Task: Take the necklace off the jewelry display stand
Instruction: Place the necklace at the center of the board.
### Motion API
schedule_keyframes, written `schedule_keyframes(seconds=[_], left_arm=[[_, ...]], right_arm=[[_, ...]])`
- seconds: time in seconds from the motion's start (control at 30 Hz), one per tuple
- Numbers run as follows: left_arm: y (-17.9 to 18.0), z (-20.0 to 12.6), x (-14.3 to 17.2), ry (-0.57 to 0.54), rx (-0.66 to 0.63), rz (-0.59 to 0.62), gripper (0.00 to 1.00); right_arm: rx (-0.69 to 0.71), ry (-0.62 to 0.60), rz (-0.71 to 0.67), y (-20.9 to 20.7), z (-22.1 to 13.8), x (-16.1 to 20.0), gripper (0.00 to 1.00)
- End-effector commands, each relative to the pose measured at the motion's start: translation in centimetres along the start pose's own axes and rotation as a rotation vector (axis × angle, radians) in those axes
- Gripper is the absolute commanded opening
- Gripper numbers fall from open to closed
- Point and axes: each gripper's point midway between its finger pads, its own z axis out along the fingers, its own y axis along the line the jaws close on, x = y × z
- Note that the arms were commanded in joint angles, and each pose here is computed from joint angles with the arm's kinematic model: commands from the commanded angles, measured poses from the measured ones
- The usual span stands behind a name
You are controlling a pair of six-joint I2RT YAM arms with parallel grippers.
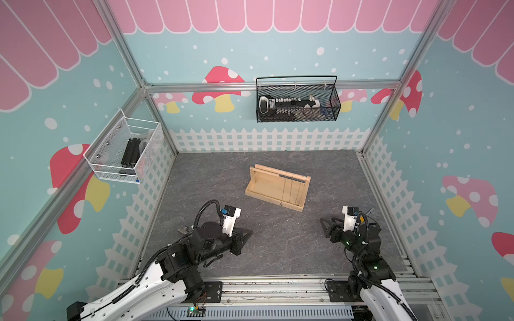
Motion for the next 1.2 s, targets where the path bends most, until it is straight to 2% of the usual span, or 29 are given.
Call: schedule_keyframes(seconds=[0.0, 0.6, 1.17], left_arm=[[-0.2, 0.0, 0.4, 0.005, 0.015, -0.013, 0.0], [-1.7, -1.0, 0.8, -0.007, 0.116, -0.001, 0.0], [-1.3, -0.9, 1.1, -0.011, 0.104, -0.003, 0.0]], right_arm=[[-0.02, -0.004, -0.01, 0.3, 0.1, 0.1, 0.68], [-0.017, -0.005, -0.01, 0.3, 0.1, 0.1, 0.68], [-0.013, -0.007, -0.01, 0.2, -0.1, 0.1, 0.68]])
